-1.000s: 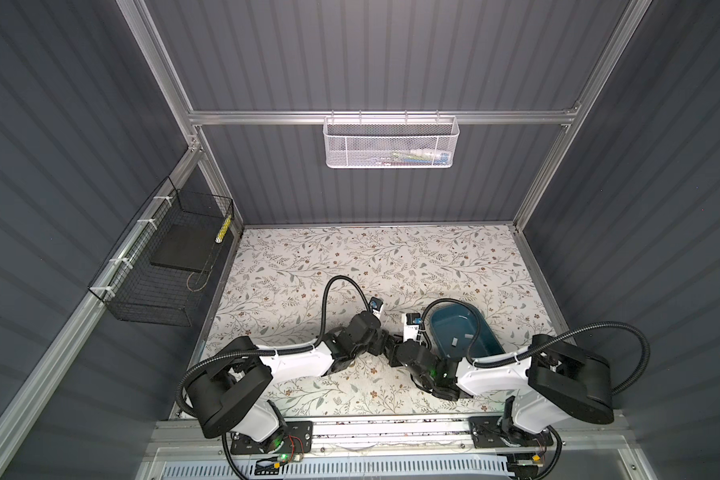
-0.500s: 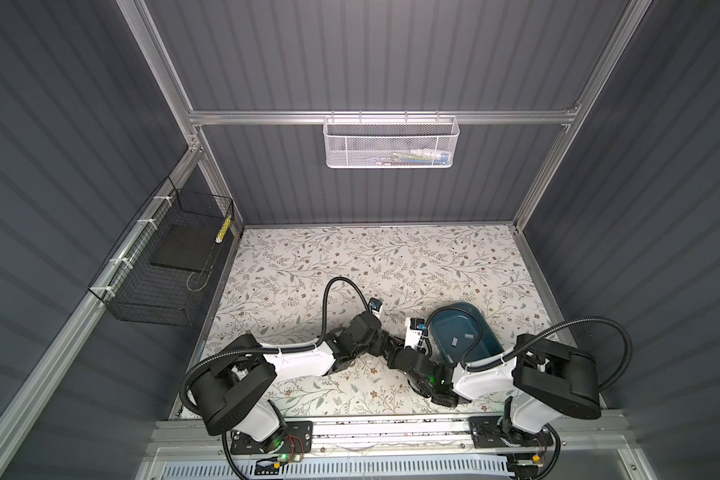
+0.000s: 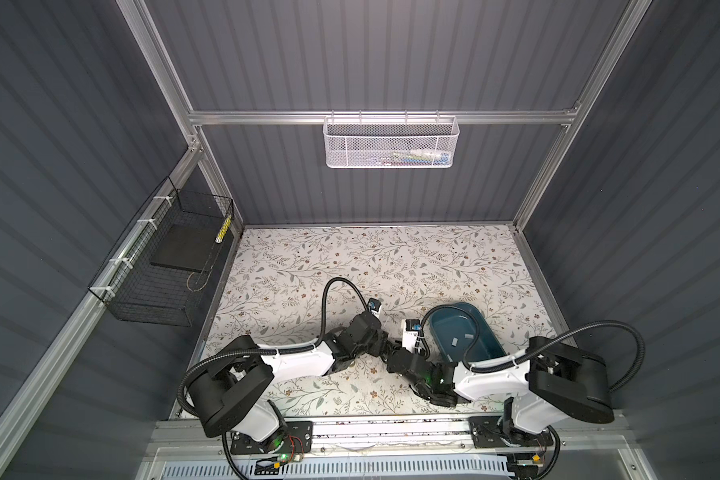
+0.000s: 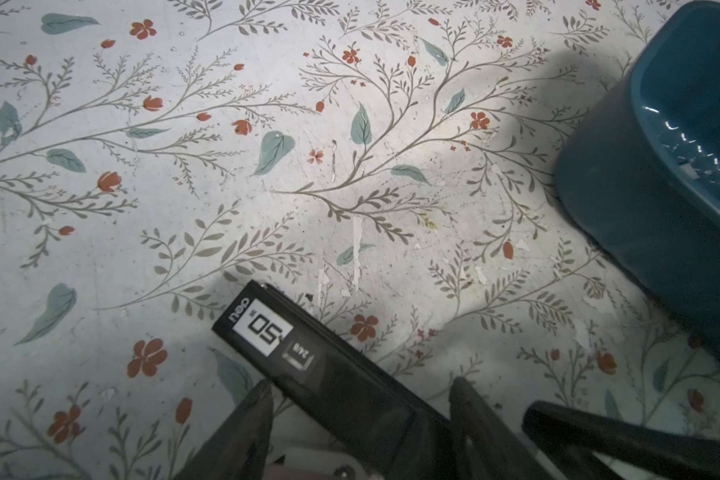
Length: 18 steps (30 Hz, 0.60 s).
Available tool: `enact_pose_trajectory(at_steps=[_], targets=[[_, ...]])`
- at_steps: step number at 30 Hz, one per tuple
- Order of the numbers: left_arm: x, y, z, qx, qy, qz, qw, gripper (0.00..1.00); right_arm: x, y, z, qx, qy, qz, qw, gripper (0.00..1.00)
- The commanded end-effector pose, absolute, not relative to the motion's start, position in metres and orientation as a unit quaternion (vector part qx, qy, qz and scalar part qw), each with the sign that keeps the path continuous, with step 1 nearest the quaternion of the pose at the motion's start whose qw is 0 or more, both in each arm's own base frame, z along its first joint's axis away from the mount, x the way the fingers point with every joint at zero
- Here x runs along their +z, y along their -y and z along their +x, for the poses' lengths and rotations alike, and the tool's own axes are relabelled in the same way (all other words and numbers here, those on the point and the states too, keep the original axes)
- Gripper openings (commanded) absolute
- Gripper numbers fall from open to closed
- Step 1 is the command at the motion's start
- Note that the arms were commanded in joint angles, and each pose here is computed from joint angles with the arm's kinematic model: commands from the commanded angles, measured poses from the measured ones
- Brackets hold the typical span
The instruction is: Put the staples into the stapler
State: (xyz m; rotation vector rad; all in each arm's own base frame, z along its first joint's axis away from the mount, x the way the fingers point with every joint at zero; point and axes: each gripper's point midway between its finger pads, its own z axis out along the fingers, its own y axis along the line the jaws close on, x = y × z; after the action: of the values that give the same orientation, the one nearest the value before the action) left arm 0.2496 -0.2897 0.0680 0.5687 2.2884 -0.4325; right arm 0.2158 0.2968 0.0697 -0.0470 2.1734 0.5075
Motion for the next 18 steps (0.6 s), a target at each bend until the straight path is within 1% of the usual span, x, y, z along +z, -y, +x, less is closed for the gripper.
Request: enact_pose_trajectory(at_steps=[1,2,4,5,6,7,9,10,12,13,15,16,18], targets=[[0.098,0.285,0.257,-0.156,-0.882,0.214,0.389,0.7,0.081,-0.274,0.218,0.127,-0.892,-0.073,0.428,0.42],[0.109,0.282,0.263,-0.156,-0.878,0.204,0.404,0.71,0.095,-0.271,0.222,0.126,-0.889,-0.067,0.436,0.49],[0.135,0.273,0.277,-0.154,-0.869,0.169,0.439,0.73,0.125,-0.259,0.231,0.119,-0.881,-0.046,0.455,0.69],[0.146,0.266,0.283,-0.155,-0.865,0.15,0.452,0.74,0.137,-0.253,0.234,0.114,-0.879,-0.038,0.462,0.77],[0.157,0.258,0.291,-0.159,-0.86,0.128,0.467,0.76,0.151,-0.246,0.236,0.111,-0.877,-0.028,0.467,0.89],[0.167,0.246,0.299,-0.162,-0.856,0.102,0.481,0.77,0.164,-0.237,0.239,0.103,-0.874,-0.015,0.474,0.99],[0.186,0.221,0.312,-0.163,-0.842,0.052,0.511,0.79,0.185,-0.213,0.243,0.077,-0.872,0.018,0.482,0.99],[0.195,0.205,0.318,-0.152,-0.832,0.025,0.533,0.83,0.198,-0.201,0.244,0.062,-0.87,0.031,0.488,0.99],[0.21,0.172,0.324,-0.109,-0.81,-0.03,0.575,0.96,0.224,-0.178,0.244,0.046,-0.862,0.056,0.501,0.99],[0.215,0.158,0.325,-0.085,-0.799,-0.049,0.593,1.0,0.236,-0.171,0.243,0.044,-0.859,0.053,0.507,0.99],[0.222,0.133,0.327,-0.028,-0.779,-0.068,0.622,1.0,0.26,-0.163,0.244,0.049,-0.846,0.042,0.529,0.99],[0.222,0.123,0.328,0.0,-0.774,-0.073,0.629,1.0,0.263,-0.158,0.244,0.044,-0.836,0.042,0.545,0.99],[0.214,0.101,0.332,0.071,-0.772,-0.07,0.627,1.0,0.277,-0.162,0.251,0.045,-0.795,-0.012,0.605,0.99]])
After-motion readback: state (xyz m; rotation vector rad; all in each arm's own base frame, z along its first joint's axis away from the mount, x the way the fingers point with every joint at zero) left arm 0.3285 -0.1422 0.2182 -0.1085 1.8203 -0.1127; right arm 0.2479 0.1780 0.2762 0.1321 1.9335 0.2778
